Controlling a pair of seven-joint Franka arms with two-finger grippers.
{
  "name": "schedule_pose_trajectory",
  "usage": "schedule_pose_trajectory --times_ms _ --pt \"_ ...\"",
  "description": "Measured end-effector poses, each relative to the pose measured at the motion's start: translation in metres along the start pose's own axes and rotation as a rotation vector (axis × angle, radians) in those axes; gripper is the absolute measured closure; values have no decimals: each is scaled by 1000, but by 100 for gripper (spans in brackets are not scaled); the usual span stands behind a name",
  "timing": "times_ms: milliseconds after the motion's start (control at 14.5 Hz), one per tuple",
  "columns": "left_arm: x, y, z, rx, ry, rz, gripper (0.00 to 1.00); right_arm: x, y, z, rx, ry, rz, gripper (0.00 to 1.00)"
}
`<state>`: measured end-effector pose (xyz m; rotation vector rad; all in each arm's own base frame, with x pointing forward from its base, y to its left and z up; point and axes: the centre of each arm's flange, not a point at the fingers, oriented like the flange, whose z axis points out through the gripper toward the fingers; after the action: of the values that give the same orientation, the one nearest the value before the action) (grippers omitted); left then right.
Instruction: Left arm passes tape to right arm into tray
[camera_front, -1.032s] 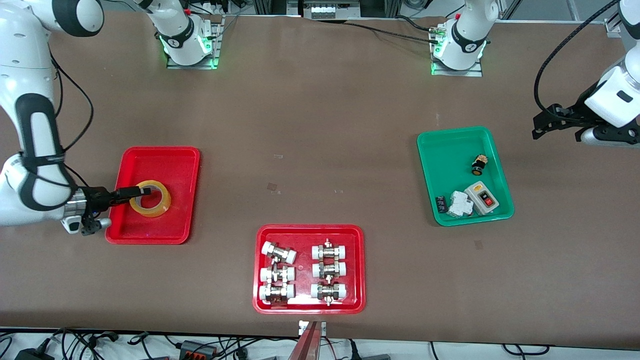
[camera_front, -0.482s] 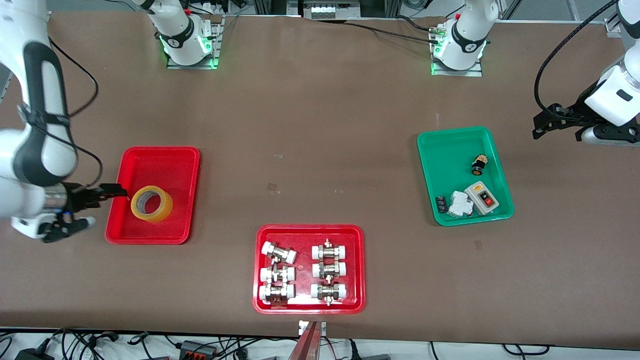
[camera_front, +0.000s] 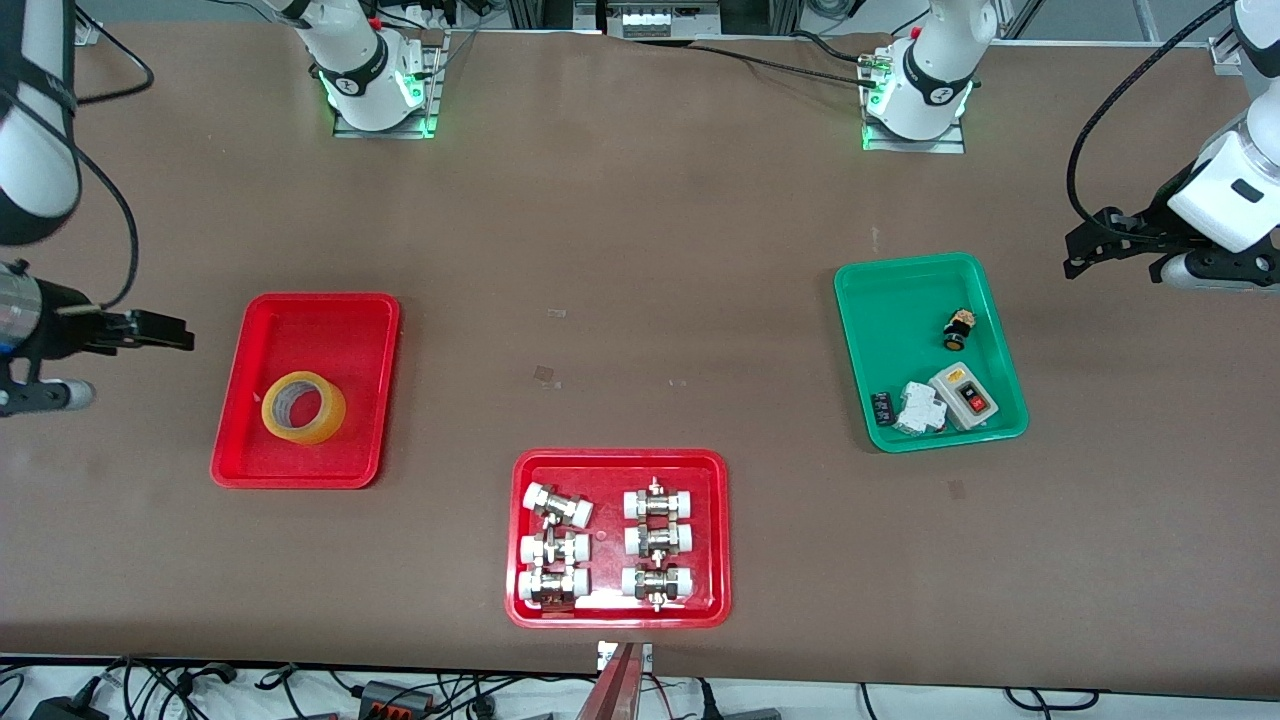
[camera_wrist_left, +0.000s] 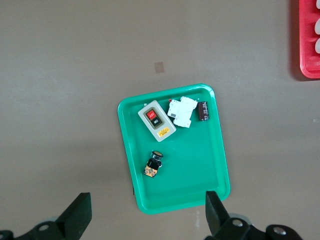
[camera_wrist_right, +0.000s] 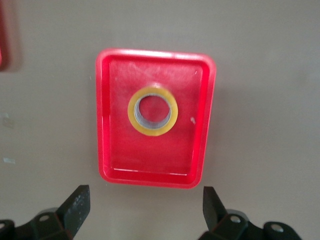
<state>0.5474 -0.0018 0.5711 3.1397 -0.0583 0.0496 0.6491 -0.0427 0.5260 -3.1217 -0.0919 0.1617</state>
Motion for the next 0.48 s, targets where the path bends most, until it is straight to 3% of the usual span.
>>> schedule_pose_trajectory --times_ms 206,482 --pt "0 3 0 0 0 5 0 -9 -1 -56 -11 84 12 0" --pt "1 3 0 0 5 6 0 -9 -2 -72 -16 129 17 0"
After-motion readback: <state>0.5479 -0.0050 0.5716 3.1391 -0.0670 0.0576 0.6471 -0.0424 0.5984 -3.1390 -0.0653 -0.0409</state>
